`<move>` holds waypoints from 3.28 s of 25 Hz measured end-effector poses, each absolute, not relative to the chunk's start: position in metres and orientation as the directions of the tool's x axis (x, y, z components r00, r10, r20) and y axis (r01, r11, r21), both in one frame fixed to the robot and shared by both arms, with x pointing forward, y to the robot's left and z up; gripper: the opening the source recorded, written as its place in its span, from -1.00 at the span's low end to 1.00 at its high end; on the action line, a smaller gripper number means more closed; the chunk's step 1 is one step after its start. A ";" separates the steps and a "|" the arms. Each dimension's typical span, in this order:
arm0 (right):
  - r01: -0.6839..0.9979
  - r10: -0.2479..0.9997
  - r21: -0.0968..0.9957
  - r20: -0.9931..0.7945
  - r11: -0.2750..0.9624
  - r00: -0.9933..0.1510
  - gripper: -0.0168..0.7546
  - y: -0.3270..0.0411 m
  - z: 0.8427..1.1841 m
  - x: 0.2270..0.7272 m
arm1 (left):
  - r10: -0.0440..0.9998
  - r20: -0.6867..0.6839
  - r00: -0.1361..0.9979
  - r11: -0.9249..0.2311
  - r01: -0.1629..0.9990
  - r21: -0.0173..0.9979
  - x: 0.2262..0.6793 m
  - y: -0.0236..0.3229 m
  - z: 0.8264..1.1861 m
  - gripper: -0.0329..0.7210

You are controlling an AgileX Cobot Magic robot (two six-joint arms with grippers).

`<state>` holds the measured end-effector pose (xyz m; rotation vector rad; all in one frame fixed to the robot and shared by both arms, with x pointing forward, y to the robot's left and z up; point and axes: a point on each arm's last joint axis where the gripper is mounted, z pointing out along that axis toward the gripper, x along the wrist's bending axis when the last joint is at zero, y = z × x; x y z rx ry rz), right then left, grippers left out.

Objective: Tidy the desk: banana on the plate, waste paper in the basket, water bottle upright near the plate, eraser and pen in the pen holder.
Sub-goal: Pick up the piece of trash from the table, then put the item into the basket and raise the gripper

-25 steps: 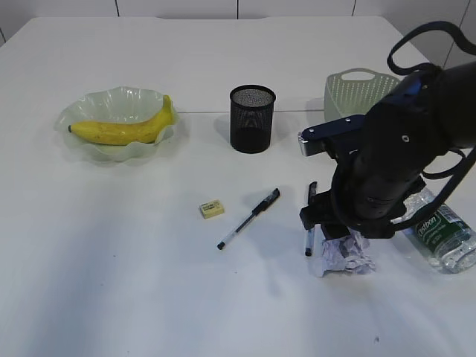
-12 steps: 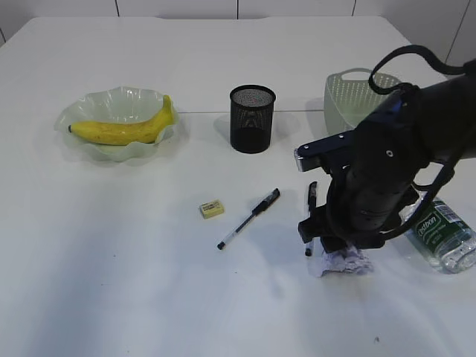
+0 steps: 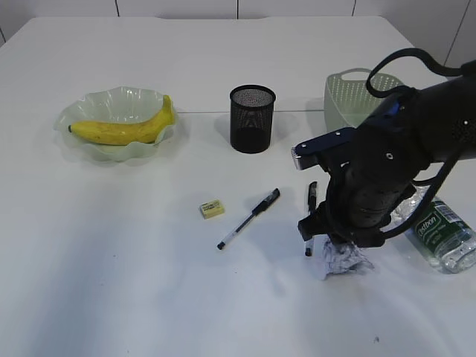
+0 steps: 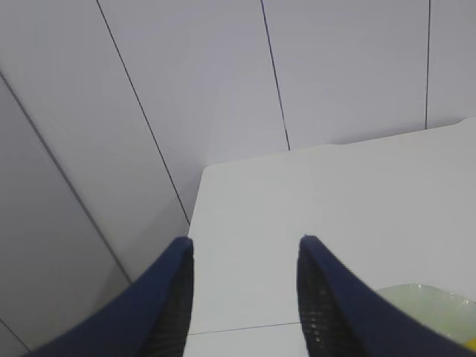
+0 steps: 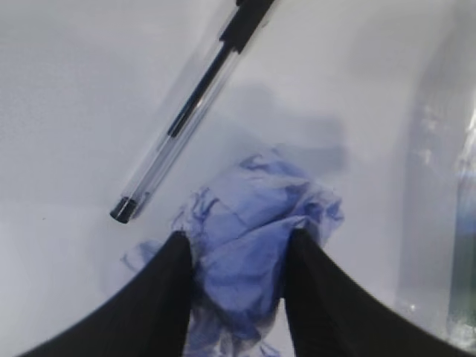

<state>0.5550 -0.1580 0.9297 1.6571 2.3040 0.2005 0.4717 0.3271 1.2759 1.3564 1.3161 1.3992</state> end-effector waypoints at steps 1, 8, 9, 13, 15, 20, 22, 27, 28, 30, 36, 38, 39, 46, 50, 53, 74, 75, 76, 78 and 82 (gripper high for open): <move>0.901 0.943 0.283 -0.157 0.328 -0.294 -0.28 -0.158 0.930 0.555 | 0.973 0.187 -0.137 -0.170 0.127 0.977 0.471 0.327 1.276 -0.07; 0.898 0.935 0.273 -0.175 0.346 -0.307 -0.68 -0.159 0.926 0.556 | 0.965 0.213 -0.152 -0.197 0.110 0.974 0.462 0.328 1.281 -0.07; 0.896 0.934 0.273 -0.178 0.349 -0.310 -0.77 -0.159 0.926 0.556 | 0.965 0.214 -0.154 -0.199 0.108 0.974 0.461 0.328 1.282 -0.07; 0.894 0.932 0.274 -0.183 0.354 -0.313 -0.93 -0.159 0.926 0.557 | 0.963 0.220 -0.157 -0.206 0.103 0.973 0.459 0.328 1.283 -0.07; 0.894 0.932 0.276 -0.184 0.354 -0.313 -0.94 -0.159 0.927 0.557 | 0.963 0.220 -0.157 -0.206 0.103 0.973 0.459 0.328 1.283 -0.07; 0.897 0.936 0.283 -0.196 0.341 -0.294 -0.95 -0.156 0.941 0.566 | 0.963 0.220 -0.157 -0.206 0.103 0.973 0.459 0.328 1.283 -0.07; 0.891 0.939 0.310 -0.198 0.333 -0.282 -0.95 -0.153 0.953 0.574 | 0.963 0.220 -0.157 -0.206 0.103 0.973 0.459 0.328 1.283 -0.07; 0.841 0.950 0.445 -0.178 0.309 -0.255 -0.95 -0.141 0.994 0.600 | 0.961 0.224 -0.159 -0.210 0.104 0.972 0.459 0.328 1.284 -0.07; 0.830 0.952 0.468 -0.173 0.303 -0.251 -0.95 -0.139 1.002 0.603 | 0.961 0.227 -0.160 -0.212 0.104 0.972 0.459 0.328 1.284 -0.07; 0.801 0.955 0.521 -0.166 0.295 -0.244 -0.95 -0.135 1.019 0.612 | 0.956 0.242 -0.167 -0.226 0.107 0.968 0.459 0.329 1.284 -0.07; 0.679 0.951 0.666 -0.217 0.309 -0.220 -0.95 -0.133 1.067 0.632 | 0.954 0.249 -0.169 -0.233 0.108 0.966 0.459 0.329 1.284 -0.07; 0.647 0.957 0.705 -0.221 0.291 -0.189 -0.95 -0.138 1.079 0.638 | 0.953 0.250 -0.170 -0.234 0.108 0.966 0.459 0.329 1.284 -0.07; 0.636 0.961 0.720 -0.215 0.276 -0.173 -0.95 -0.141 1.083 0.641 | 0.953 0.250 -0.170 -0.234 0.108 0.966 0.459 0.329 1.284 -0.07; 0.603 0.991 0.791 -0.132 0.109 -0.005 -0.95 -0.195 1.090 0.667 | 0.953 0.250 -0.169 -0.232 0.118 0.966 0.459 0.329 1.283 -0.07; 0.565 0.993 0.823 -0.111 0.066 0.045 -0.95 -0.223 1.092 0.677 | 0.954 0.249 -0.169 -0.226 0.146 0.963 0.458 0.330 1.280 -0.07; 0.537 0.991 0.841 -0.124 0.073 0.060 -0.95 -0.237 1.093 0.683 | 0.954 0.249 -0.168 -0.223 0.160 0.962 0.458 0.330 1.279 -0.07; 0.618 0.961 0.758 -0.277 0.210 0.012 -0.95 -0.251 0.997 0.731 | 0.954 0.249 -0.169 -0.218 0.180 0.959 0.455 0.330 1.278 -0.07; 0.609 0.958 0.763 -0.285 0.217 0.017 -0.93 -0.252 0.998 0.732 | 0.954 0.249 -0.169 -0.217 0.186 0.958 0.455 0.330 1.278 -0.07; 0.600 0.957 0.770 -0.288 0.217 0.024 -0.89 -0.252 0.999 0.732 | 0.954 0.249 -0.169 -0.215 0.194 0.957 0.455 0.331 1.277 -0.07; 0.580 0.949 0.779 -0.313 0.239 0.029 -0.80 -0.253 1.001 0.734 | 0.954 0.249 -0.168 -0.212 0.209 0.955 0.455 0.331 1.276 -0.07; 0.546 0.934 0.787 -0.355 0.286 0.023 -0.48 -0.254 1.005 0.736 | 0.954 0.248 -0.168 -0.209 0.220 0.953 0.454 0.331 1.275 -0.07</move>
